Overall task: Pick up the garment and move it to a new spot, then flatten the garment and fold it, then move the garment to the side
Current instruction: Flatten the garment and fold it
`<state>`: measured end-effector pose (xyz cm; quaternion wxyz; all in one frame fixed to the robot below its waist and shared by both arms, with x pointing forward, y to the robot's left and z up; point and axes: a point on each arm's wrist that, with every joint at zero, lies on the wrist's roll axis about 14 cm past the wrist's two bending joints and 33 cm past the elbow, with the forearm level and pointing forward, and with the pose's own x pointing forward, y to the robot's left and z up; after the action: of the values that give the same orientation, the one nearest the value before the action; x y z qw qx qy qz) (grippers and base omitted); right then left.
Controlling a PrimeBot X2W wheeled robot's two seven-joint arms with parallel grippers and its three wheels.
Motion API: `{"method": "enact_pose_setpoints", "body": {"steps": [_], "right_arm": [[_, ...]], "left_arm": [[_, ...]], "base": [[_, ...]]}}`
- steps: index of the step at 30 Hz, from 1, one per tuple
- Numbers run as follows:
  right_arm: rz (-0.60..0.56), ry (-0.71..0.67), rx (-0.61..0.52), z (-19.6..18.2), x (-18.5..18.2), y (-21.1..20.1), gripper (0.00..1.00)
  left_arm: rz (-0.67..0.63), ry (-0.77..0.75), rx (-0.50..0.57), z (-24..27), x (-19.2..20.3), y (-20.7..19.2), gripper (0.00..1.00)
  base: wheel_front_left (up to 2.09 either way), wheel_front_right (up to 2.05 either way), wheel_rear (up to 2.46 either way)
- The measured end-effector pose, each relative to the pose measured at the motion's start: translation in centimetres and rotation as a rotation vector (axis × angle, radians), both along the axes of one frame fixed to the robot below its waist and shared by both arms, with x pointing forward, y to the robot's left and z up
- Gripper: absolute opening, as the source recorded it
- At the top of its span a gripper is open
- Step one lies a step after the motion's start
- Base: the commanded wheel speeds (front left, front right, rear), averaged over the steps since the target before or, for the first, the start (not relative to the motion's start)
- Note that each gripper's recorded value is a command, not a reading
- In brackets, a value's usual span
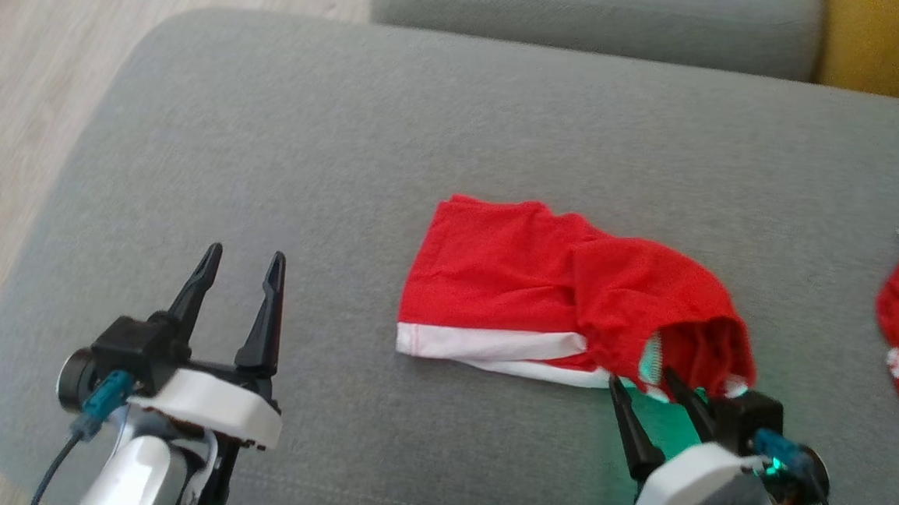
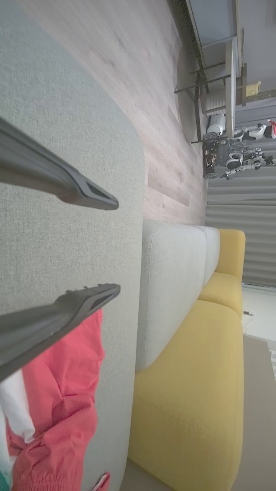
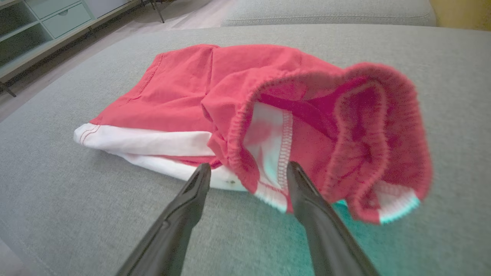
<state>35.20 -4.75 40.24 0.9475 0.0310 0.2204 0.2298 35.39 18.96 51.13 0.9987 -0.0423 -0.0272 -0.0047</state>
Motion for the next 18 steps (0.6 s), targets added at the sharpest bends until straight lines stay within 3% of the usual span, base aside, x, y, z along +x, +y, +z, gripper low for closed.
{"method": "enact_pose_setpoints", "body": {"steps": [1,2,4,9,18], "right_arm": [[0.012,0.006,-0.001,-0.3,0.4,0.4,1.0],[0.022,0.009,0.0,-0.5,0.7,0.8,0.75],[0.038,0.007,0.006,-0.6,1.2,1.4,0.0],[0.041,-0.011,0.038,-0.2,1.8,2.0,0.0],[-0.043,-0.167,0.096,4.7,5.3,0.3,0.0]], "left_arm": [[0.003,0.005,-0.001,-0.2,0.1,0.1,1.0],[0.009,0.01,0.002,-0.4,0.0,0.3,1.0],[0.028,0.017,0.0,-0.7,-0.1,0.7,1.0],[0.042,0.035,-0.004,-1.3,-0.2,1.0,1.0],[0.032,0.012,-0.018,-0.7,0.9,0.3,1.0]], "base": [[0.0,0.0,0.0],[0.0,0.0,0.0],[0.0,0.0,0.0],[0.0,0.0,0.0],[0.0,0.0,0.0]]}}
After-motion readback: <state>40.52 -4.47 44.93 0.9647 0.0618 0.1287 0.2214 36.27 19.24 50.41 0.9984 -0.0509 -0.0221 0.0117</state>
